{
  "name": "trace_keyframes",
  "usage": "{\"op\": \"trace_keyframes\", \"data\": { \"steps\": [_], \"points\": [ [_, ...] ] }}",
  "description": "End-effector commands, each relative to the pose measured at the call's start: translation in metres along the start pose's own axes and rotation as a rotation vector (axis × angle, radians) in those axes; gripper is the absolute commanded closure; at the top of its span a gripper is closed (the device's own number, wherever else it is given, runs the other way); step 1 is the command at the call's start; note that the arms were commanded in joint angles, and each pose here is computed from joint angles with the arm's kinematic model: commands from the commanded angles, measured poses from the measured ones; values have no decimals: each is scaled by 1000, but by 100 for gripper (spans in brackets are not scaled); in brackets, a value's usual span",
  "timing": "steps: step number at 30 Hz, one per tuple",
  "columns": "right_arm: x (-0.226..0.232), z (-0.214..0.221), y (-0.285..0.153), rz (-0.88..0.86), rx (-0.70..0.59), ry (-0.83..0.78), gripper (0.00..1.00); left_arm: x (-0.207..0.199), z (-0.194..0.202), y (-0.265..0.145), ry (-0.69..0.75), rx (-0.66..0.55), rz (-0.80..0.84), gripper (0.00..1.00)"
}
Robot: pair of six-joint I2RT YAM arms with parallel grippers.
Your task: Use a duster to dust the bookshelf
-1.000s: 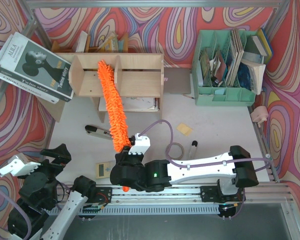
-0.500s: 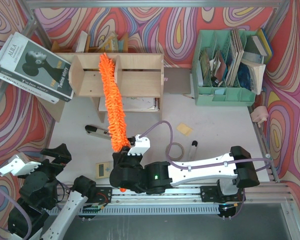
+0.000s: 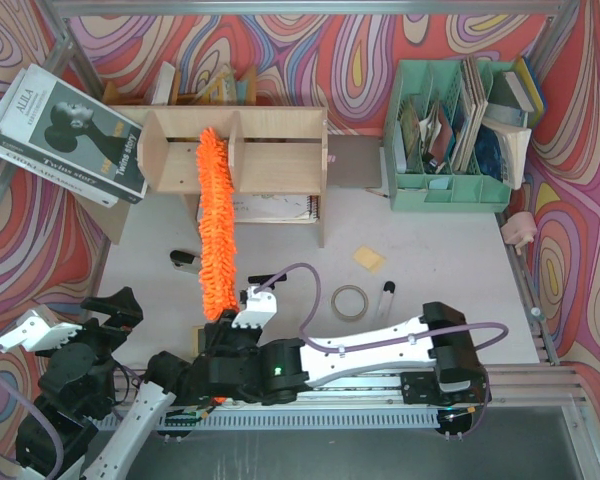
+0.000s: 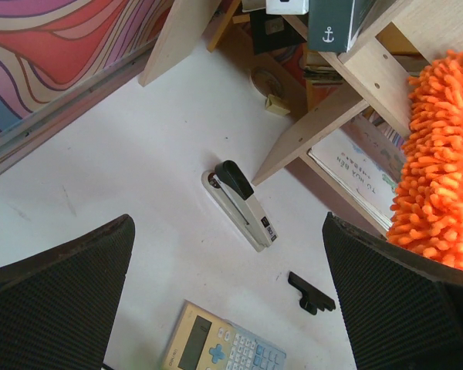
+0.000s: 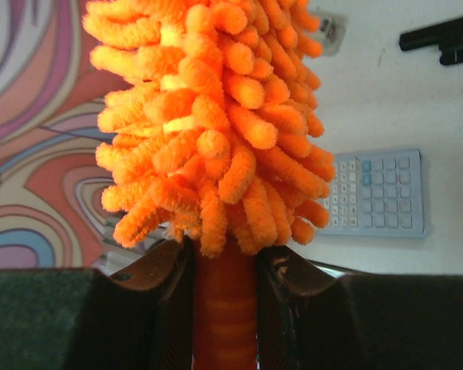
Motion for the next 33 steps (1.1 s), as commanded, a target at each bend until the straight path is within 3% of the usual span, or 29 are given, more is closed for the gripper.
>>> {"op": "trace_keyframes", "data": {
  "steps": [1,12,28,33],
  "points": [
    [-3,11,5,49,4,22,100,1,1,0,0,-4,8,2],
    [30,-10,-18,-51,-106,50,100,1,1,0,-1,1,25,2],
    [29,-29,-29,-64,-193,67,100,2,1,0,-7,2,39,2],
    [16,-17,-24,-37,-163,47,100,2,1,0,-8,2,42,2]
  ]
}}
Point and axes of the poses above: each gripper's point midway between its finger pads, its own y axis out along the fingers, its own x axis along the line the jaws close on, z = x × y, the point moved 7 cm from there along -y, back along the fingers, and after that the axes turned 12 degrees about y, right-handed, at the moved point
